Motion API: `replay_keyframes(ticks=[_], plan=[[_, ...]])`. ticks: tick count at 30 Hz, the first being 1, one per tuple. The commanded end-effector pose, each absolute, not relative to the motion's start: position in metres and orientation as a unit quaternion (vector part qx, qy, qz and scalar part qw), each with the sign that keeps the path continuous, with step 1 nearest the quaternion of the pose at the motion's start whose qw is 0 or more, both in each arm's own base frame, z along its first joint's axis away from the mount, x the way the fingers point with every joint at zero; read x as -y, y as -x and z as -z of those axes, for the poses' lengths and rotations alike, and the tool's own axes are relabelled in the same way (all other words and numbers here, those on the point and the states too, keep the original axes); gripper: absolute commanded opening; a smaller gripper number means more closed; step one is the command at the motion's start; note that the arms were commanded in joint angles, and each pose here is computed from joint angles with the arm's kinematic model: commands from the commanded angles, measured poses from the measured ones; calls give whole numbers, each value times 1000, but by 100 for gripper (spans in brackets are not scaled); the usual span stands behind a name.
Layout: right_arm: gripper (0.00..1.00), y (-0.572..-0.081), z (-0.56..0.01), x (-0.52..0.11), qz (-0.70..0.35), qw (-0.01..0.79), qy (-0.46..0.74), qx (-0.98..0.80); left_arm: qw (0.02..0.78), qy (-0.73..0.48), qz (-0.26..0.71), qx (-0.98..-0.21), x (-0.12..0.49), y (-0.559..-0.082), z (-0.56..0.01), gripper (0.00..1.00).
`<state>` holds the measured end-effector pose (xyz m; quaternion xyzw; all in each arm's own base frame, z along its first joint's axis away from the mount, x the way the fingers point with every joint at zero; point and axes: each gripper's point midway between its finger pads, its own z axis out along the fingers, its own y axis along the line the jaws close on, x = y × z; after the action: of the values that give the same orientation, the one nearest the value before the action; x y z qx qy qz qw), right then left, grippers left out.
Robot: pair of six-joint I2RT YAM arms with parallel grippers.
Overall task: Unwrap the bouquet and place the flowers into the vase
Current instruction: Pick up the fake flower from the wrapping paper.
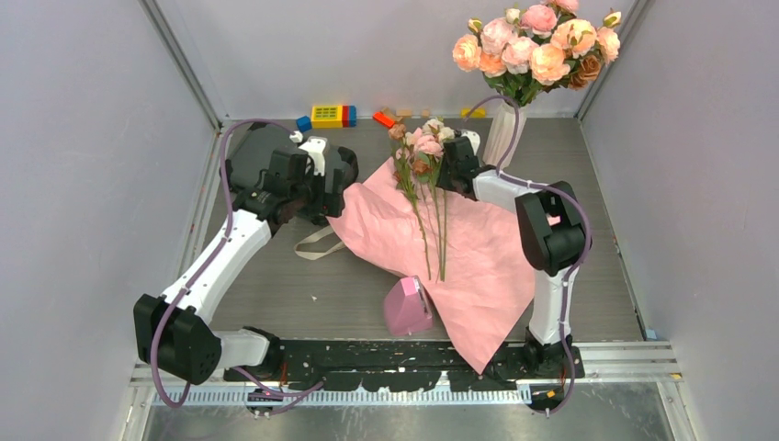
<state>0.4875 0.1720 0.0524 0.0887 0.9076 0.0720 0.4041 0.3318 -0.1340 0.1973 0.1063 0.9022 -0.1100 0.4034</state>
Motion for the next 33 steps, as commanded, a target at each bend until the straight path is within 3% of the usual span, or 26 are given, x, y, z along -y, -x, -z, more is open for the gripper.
replay_keyframes(ticks=[1,24,33], plan=[[38,-503,-60,-173,-71,425,-93,-898,440,-98,98,-887,128,-340,-216,92],[30,-501,-43,-131,13,411,-124,-903,464,-96,102,-875,125,-335,-234,92],[17,-503,-45,-136,2,411,-114,-904,466,-95,100,-874,124,-335,-235,92]])
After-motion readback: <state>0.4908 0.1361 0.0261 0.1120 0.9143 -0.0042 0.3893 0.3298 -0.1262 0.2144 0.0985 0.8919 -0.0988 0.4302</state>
